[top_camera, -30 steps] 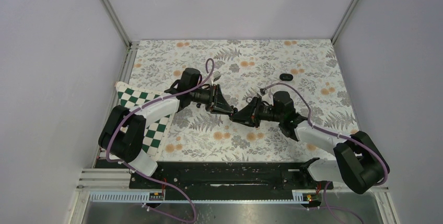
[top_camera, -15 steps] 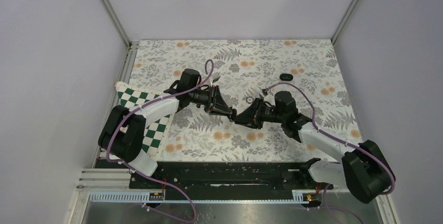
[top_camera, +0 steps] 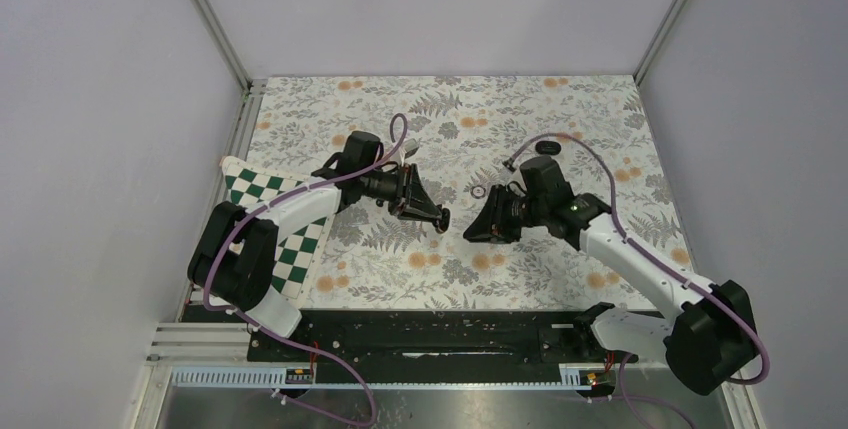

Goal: Insert the wireless bluetooth earbuds into the charging case
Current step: Place the left earbud at the center of the board.

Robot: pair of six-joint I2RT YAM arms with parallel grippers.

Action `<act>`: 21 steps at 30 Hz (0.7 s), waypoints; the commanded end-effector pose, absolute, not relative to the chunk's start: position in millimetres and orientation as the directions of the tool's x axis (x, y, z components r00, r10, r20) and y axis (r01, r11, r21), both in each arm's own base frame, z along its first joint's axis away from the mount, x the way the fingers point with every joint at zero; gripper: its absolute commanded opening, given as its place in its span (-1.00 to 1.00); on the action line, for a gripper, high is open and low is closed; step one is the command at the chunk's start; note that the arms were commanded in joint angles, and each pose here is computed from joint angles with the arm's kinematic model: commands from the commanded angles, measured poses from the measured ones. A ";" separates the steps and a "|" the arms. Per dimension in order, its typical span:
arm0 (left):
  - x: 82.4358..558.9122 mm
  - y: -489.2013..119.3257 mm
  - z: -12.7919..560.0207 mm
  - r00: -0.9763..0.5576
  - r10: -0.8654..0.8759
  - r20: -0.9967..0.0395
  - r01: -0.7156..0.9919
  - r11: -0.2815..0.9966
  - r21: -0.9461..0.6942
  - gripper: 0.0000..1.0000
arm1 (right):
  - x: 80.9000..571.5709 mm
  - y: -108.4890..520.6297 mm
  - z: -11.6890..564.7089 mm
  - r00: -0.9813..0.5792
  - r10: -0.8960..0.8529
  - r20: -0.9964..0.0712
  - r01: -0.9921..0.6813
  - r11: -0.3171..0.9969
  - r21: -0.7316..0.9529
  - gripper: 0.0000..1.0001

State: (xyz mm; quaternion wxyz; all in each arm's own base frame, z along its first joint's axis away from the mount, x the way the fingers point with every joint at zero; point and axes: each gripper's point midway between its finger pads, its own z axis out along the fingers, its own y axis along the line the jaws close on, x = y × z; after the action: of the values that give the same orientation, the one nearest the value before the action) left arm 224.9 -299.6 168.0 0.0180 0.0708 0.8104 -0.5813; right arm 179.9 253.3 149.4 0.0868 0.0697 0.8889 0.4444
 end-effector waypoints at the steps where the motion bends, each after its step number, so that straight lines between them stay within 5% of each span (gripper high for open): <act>1: 235.7 -294.8 187.5 -0.976 0.070 -0.204 0.216 0.297 -0.930 -1.00 | 186.2 198.7 127.2 -0.952 -0.013 -0.307 -0.170 0.854 0.491 -1.00; 11: 244.5 -279.8 183.0 -0.980 0.024 -0.197 0.193 0.342 -0.920 -1.00 | 220.1 181.9 71.6 -0.861 -0.320 -0.396 -0.360 0.933 0.028 -0.89; 21: 248.6 -276.0 183.5 -0.981 0.016 -0.195 0.187 0.356 -0.915 -1.00 | 228.8 194.4 41.2 -0.794 -0.259 -0.550 -0.314 0.950 0.005 -0.67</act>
State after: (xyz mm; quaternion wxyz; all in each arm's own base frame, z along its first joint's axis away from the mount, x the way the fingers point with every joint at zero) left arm 238.1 -274.8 162.5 0.0364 0.0375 0.8291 -0.5567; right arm 211.3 195.4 41.7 0.2244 -0.1822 0.9557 0.0551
